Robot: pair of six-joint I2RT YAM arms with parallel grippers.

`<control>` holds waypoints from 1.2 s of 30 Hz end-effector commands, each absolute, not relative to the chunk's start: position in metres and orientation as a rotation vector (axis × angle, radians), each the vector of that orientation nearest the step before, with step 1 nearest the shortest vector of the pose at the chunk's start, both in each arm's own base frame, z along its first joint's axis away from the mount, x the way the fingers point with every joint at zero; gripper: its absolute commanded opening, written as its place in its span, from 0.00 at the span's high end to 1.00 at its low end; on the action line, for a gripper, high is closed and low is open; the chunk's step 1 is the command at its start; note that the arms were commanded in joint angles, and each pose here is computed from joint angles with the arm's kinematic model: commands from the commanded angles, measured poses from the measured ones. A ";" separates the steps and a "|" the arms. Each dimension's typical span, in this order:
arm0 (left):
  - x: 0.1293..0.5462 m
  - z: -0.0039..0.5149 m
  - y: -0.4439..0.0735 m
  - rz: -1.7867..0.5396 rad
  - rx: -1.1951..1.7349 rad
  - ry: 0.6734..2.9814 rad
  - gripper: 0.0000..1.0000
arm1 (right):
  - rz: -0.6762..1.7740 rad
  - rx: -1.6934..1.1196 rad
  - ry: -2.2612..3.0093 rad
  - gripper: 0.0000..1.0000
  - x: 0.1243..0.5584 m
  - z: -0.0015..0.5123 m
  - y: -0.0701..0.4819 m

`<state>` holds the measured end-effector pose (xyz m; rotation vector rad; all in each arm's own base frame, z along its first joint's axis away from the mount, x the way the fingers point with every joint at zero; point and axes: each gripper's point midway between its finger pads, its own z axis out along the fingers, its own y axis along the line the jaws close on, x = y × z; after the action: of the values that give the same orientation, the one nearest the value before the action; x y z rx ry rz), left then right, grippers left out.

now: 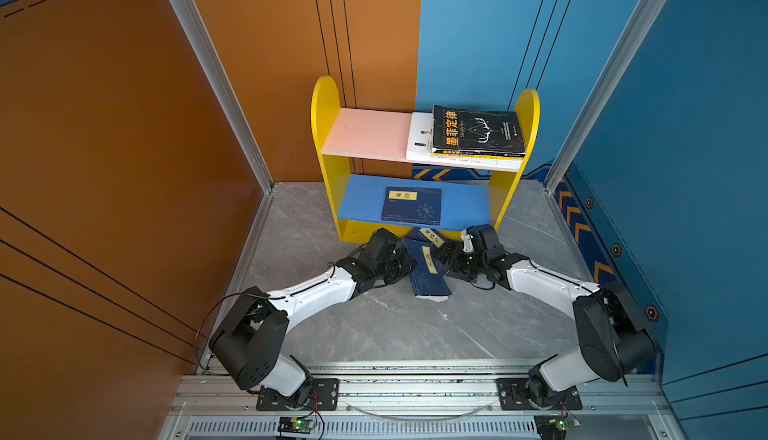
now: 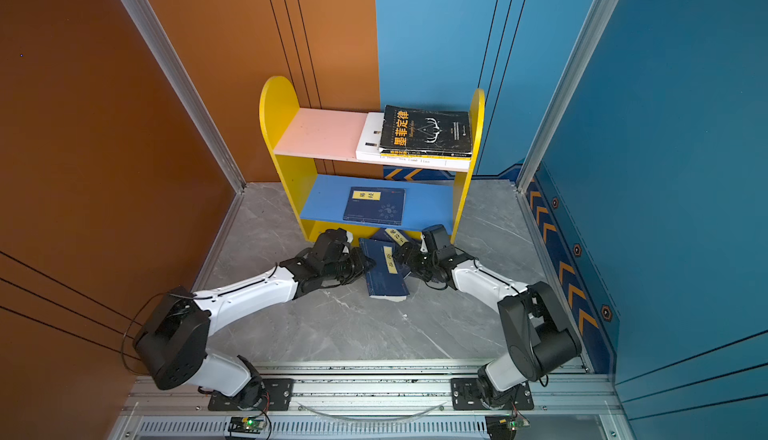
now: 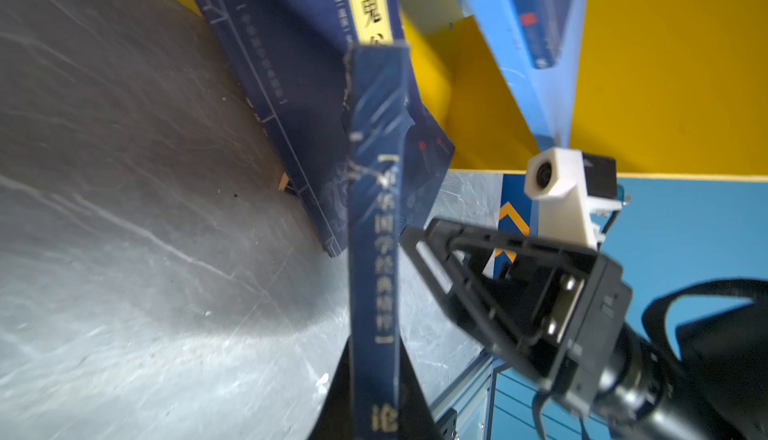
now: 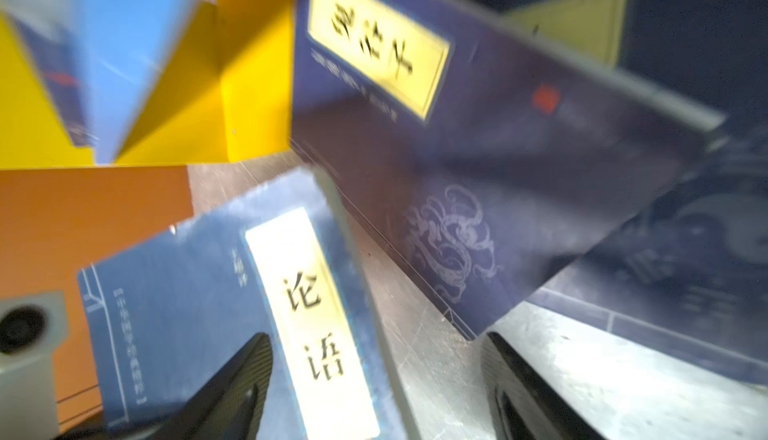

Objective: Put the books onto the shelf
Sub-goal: 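Lift the gripped dark blue books upright toward the lower shelf with both grippers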

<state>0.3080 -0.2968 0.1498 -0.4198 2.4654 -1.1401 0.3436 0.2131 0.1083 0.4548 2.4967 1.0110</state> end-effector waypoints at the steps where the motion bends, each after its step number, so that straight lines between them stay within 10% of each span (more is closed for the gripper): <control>1: 0.297 0.174 -0.284 -1.150 -0.374 2.482 0.95 | 1.005 0.492 2.458 0.17 0.346 0.132 0.202; 13: 0.271 0.262 -0.251 -1.385 -0.313 2.394 0.99 | 1.054 0.658 2.378 0.15 0.324 0.170 0.179; 36: 0.386 0.397 -0.213 -1.469 -0.591 1.619 1.00 | 1.715 0.542 1.734 0.11 0.349 0.340 0.247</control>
<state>0.3749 -0.2254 0.3616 -0.5806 1.7727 -1.4820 0.3475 0.2401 0.3075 0.5603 1.8692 1.6246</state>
